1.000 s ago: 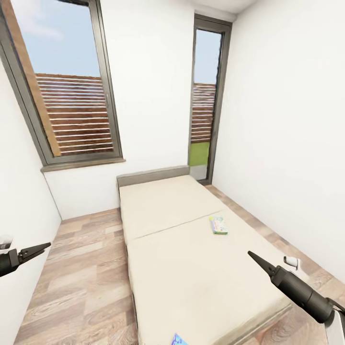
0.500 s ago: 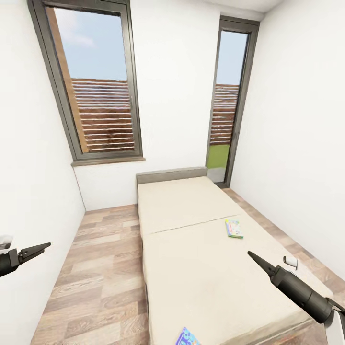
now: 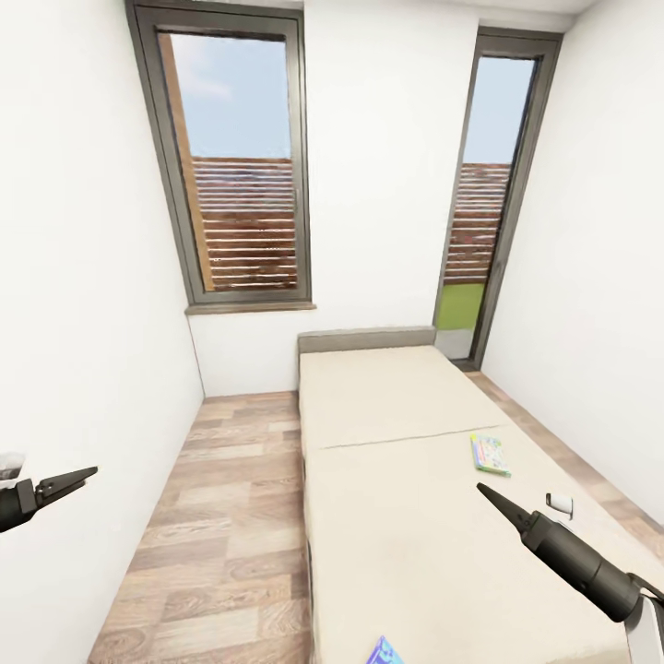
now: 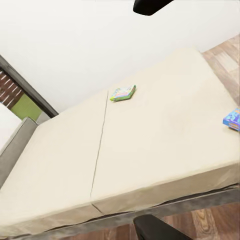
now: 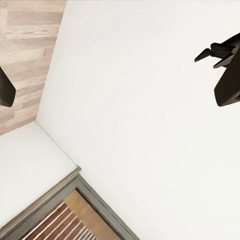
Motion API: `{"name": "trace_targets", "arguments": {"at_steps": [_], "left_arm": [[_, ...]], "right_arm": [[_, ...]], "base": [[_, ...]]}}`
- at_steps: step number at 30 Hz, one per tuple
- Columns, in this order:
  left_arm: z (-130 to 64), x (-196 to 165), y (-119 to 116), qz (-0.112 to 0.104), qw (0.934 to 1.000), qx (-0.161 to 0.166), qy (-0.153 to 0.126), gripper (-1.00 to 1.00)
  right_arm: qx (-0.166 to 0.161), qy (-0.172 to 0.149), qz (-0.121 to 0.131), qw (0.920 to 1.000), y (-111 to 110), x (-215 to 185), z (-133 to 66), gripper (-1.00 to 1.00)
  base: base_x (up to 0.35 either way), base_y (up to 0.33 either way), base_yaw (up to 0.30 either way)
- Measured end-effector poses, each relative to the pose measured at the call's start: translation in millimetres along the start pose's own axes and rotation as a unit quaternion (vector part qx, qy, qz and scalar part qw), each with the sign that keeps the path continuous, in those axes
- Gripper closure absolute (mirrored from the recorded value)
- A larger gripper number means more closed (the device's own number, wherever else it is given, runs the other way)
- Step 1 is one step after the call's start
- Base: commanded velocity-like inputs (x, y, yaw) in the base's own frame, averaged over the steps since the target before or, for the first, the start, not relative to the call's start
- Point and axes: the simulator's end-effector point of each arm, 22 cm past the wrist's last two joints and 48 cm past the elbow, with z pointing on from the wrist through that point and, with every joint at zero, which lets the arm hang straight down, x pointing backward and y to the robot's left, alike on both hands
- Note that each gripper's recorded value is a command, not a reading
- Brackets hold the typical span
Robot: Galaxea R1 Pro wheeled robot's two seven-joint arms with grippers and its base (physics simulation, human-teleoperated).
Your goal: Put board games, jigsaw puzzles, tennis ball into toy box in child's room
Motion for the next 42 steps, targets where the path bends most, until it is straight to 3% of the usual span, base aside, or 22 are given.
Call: {"name": "trace_targets", "arguments": {"at_steps": [16, 42], "left_arm": [[-1.2, -1.7, -2.5, 0.002, 1.0000, 0.002, -0.002, -1.00], [-1.4, -2.0, -2.8, 0.002, 1.0000, 0.002, -0.002, -1.00]], "right_arm": [[-0.002, -0.002, -0.002, 1.0000, 2.7, -1.9, -0.4, -1.00], [0.001, 0.000, 0.001, 1.0000, -0.1, -0.5, -0.9, -1.00]], "base": [[-0.013, 0.000, 0.244], [-0.003, 0.000, 0.017]]}}
